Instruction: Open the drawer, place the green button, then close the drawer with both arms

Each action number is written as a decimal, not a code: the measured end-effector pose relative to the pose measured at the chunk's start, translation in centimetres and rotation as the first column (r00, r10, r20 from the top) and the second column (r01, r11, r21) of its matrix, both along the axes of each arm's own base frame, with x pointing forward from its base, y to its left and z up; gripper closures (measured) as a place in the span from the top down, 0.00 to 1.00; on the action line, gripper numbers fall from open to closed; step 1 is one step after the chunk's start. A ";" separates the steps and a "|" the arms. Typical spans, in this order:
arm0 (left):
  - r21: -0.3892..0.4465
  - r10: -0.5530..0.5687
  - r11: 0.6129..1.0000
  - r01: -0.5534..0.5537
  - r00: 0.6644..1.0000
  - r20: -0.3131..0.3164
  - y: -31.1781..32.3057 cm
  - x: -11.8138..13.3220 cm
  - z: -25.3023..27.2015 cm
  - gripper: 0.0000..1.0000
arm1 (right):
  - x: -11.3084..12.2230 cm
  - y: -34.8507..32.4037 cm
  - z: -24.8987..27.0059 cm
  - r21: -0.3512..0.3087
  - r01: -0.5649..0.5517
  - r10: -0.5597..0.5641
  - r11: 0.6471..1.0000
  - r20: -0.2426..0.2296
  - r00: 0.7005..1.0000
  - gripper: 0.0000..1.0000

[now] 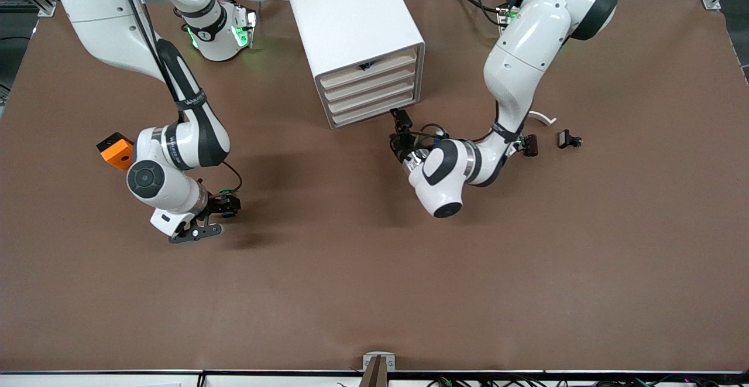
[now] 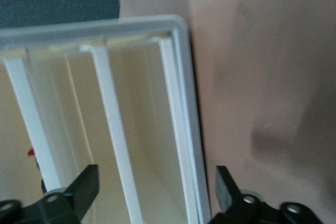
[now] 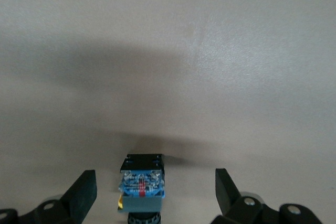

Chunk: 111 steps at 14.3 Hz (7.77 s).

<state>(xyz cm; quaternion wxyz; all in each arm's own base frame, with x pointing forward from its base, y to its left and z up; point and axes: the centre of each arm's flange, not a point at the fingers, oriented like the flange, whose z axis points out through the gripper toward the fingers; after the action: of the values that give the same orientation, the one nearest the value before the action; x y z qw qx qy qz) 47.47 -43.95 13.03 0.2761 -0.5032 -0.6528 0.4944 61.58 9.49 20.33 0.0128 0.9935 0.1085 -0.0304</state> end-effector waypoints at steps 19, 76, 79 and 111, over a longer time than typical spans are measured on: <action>0.109 -0.044 0.992 0.064 0.982 -0.182 -3.6 -6.0 -1.4 0.08 | -0.1 -0.2 -1.6 -0.009 0.054 -0.055 0.998 -0.013 0.998 0.41; 0.093 -0.445 0.521 0.849 0.177 0.878 6.8 11.4 15.0 1.00 | -9.9 20.4 39.4 -0.073 0.762 -0.764 0.643 -0.125 0.633 1.00; 0.077 -0.496 0.472 0.878 0.193 0.847 1.7 6.6 11.5 1.00 | -8.7 11.1 42.7 -0.029 0.658 -0.653 0.753 -0.159 0.741 1.00; 0.070 -0.377 0.667 0.742 0.256 0.890 3.9 8.3 20.1 1.00 | -6.4 -11.7 41.6 0.030 0.246 -0.244 0.969 -0.057 0.968 1.00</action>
<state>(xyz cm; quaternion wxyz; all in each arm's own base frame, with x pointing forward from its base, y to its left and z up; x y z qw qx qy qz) 55.79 -40.08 33.11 -0.0213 -0.9183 -0.3635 0.1553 55.17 -2.22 61.93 -0.0121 0.9982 -0.0142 -0.0562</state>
